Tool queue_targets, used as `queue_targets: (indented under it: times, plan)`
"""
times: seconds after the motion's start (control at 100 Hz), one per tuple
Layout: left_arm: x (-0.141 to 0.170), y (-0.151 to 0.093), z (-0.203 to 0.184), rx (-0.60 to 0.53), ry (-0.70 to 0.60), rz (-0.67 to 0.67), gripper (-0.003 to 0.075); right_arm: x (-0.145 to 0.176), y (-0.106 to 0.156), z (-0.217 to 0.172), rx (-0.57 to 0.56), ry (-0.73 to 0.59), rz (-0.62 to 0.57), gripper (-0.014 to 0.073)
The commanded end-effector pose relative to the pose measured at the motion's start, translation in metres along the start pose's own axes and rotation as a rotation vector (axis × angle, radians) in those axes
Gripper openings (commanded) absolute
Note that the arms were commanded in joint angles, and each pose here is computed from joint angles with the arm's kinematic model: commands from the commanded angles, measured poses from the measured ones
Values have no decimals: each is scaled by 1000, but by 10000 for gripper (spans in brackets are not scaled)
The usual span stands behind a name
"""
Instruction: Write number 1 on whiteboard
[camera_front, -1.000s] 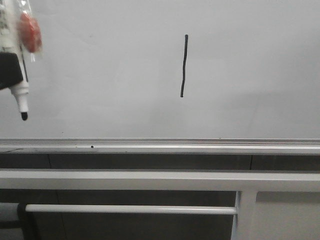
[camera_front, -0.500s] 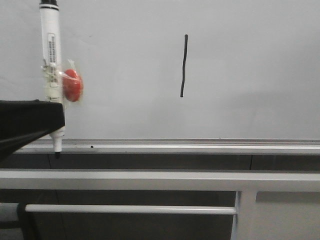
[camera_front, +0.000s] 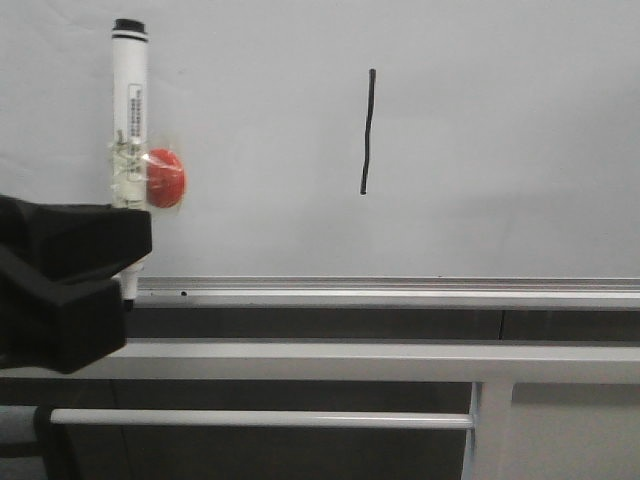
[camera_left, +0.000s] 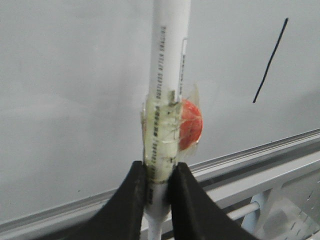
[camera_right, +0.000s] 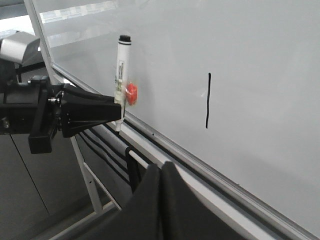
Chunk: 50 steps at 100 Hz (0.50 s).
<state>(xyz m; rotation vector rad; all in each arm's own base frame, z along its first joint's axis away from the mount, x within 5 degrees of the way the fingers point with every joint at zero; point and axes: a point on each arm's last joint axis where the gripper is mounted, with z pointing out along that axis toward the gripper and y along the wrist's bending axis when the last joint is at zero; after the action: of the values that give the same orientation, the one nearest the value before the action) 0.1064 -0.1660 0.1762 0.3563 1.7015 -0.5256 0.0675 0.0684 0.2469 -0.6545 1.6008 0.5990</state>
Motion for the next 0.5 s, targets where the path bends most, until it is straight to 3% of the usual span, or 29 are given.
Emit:
queue_targets:
  times: [0.0,0.49]
  plan:
    - [-33,-8,1,-51,-280,18,-21,-8,-2,0,27,-25,-10,-64]
    - [-28,-13,-8,-145,-218,-29,-20,-8,-3,0,31,-27,-10,-64]
